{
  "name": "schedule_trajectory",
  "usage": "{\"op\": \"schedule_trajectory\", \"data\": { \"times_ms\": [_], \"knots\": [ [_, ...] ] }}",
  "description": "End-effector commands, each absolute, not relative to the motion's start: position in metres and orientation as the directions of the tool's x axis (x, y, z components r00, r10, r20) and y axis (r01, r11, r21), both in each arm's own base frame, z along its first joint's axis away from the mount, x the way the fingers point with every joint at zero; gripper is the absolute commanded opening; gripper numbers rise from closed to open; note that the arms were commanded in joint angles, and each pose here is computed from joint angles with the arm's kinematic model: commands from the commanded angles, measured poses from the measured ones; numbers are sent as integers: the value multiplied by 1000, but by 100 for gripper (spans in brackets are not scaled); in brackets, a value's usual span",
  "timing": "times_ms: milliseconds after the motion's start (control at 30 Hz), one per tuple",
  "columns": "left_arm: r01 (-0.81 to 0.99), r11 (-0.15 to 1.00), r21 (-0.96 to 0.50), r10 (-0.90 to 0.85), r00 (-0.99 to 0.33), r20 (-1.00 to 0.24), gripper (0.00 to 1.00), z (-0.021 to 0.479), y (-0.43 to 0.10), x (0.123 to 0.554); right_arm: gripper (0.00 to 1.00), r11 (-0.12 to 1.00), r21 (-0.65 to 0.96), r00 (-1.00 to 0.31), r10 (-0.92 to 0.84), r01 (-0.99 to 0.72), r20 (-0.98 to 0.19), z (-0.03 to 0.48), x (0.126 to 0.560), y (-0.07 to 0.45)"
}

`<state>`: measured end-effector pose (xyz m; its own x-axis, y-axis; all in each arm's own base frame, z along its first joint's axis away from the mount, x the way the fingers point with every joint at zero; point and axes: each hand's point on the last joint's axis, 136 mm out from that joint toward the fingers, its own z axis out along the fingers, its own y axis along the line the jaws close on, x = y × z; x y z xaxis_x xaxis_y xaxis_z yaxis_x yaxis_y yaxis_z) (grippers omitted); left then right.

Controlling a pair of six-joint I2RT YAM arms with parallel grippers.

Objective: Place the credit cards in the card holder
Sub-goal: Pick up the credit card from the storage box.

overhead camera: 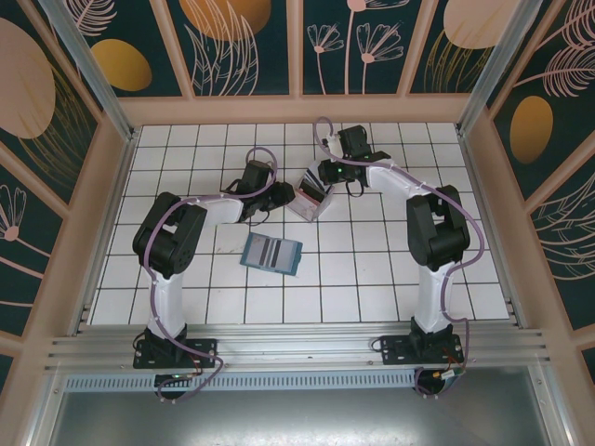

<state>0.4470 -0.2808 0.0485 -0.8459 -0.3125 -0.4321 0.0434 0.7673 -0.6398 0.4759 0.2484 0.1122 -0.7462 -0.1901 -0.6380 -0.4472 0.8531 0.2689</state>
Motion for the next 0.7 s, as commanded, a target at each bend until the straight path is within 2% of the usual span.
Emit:
{"op": "schedule_trajectory", "data": {
  "times_ms": [0,133,267,367,467,533,567,633,667],
  "knots": [
    [-11,795,-606,-283,-891,-356,35,23,-273,428,12,870,240,-736,-184,-430,-652,124,480,236],
    [-12,797,-604,-283,-891,-355,35,23,-273,427,8,870,240,-735,-184,-431,-653,124,481,236],
    [-11,797,-604,-282,-891,-355,35,23,-273,427,13,876,227,-731,-184,-425,-657,125,482,233],
    [-12,796,-605,-282,-892,-354,35,22,-274,428,3,875,227,-730,-186,-427,-657,125,482,234],
    [-13,795,-607,-283,-892,-352,35,22,-274,428,3,877,223,-729,-186,-426,-658,126,482,234],
    [-12,795,-607,-283,-891,-354,35,23,-273,427,9,877,222,-725,-185,-427,-664,127,481,233],
    [-14,796,-605,-283,-892,-353,35,22,-273,427,9,877,221,-722,-183,-427,-667,128,482,233],
    [-14,797,-604,-282,-893,-352,35,21,-273,426,0,870,228,-718,-186,-438,-670,129,479,235],
    [-12,796,-605,-282,-893,-352,35,22,-273,425,0,868,230,-711,-182,-441,-679,132,479,234]
  ]
}}
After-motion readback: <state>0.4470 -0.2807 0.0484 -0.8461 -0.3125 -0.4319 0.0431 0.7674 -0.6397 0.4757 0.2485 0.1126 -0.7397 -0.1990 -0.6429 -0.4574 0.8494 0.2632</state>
